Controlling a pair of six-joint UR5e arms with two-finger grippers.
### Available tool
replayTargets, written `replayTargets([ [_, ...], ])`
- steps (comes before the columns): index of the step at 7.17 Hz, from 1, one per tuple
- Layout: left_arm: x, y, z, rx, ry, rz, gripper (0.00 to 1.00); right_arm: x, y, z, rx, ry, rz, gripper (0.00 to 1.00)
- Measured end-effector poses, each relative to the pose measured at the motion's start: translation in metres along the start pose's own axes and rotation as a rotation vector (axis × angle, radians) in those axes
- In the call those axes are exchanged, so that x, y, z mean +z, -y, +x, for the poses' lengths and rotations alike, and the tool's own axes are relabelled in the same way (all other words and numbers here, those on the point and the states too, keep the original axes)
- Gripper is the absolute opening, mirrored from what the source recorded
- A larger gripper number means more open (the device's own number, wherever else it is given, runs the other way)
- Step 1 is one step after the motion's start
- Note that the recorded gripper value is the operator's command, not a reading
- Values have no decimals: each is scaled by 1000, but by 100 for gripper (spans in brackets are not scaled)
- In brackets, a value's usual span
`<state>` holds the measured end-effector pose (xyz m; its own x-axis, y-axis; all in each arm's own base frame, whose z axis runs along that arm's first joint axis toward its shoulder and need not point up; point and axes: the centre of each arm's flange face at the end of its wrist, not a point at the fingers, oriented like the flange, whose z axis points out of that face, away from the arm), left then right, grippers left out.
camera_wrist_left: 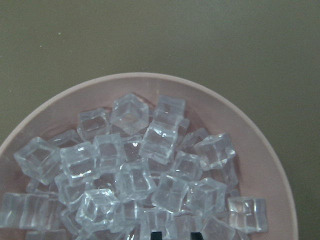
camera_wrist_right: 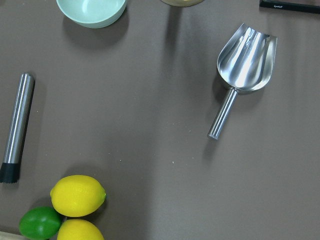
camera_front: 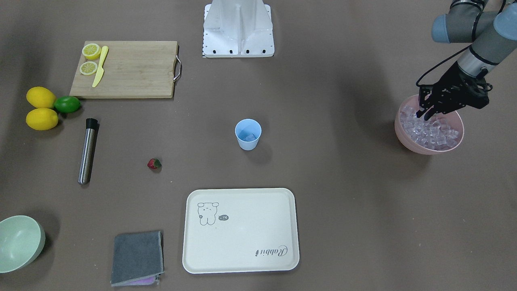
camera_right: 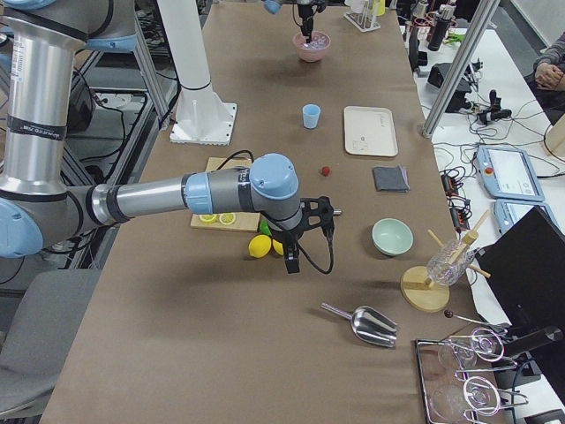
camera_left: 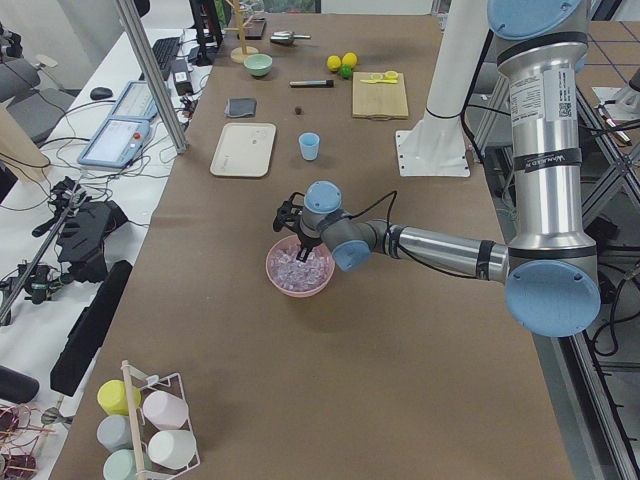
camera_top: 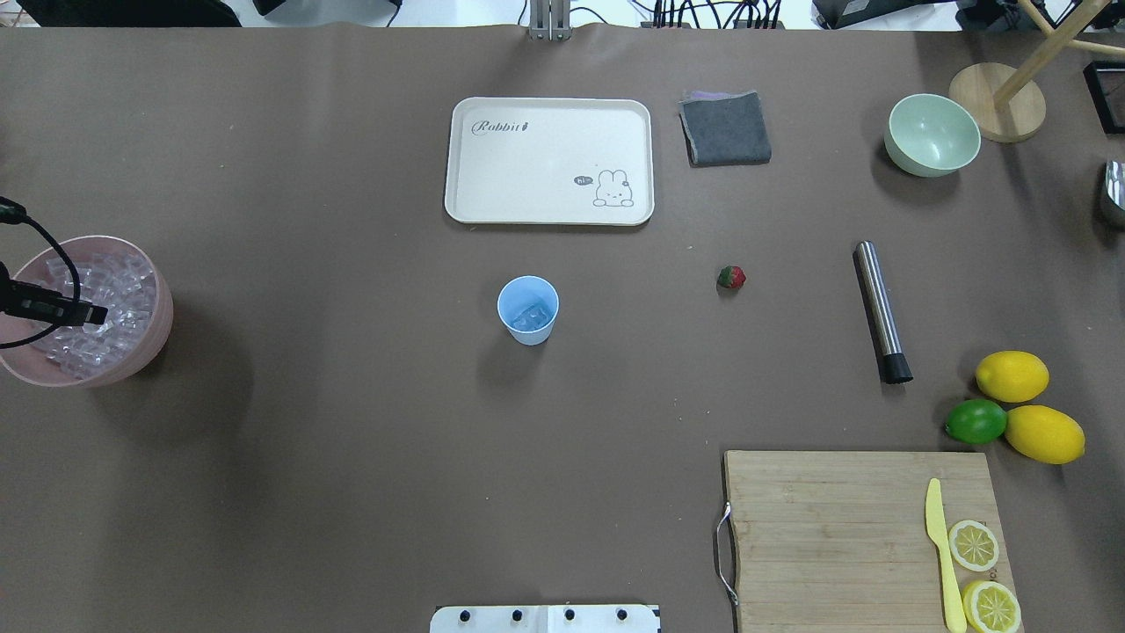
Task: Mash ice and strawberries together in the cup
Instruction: 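Grasp another ice cube with the left gripper, then lift the second ice cube and carry it over the cup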
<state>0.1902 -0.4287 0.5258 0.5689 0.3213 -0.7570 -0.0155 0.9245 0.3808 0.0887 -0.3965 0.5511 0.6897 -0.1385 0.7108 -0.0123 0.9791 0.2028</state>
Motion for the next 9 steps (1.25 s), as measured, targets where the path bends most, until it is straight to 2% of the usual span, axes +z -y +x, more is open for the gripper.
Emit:
replayTargets([
  [3,-13,29,16,-30,-35,57,0,0,0,0,0,1,0,100],
  [6,-14,73,74,-207,-130,108,0,0,0,0,0,1,0,100],
  [9,4,96,151,-315,-206,146,0,0,0,0,-1,1,0,100],
])
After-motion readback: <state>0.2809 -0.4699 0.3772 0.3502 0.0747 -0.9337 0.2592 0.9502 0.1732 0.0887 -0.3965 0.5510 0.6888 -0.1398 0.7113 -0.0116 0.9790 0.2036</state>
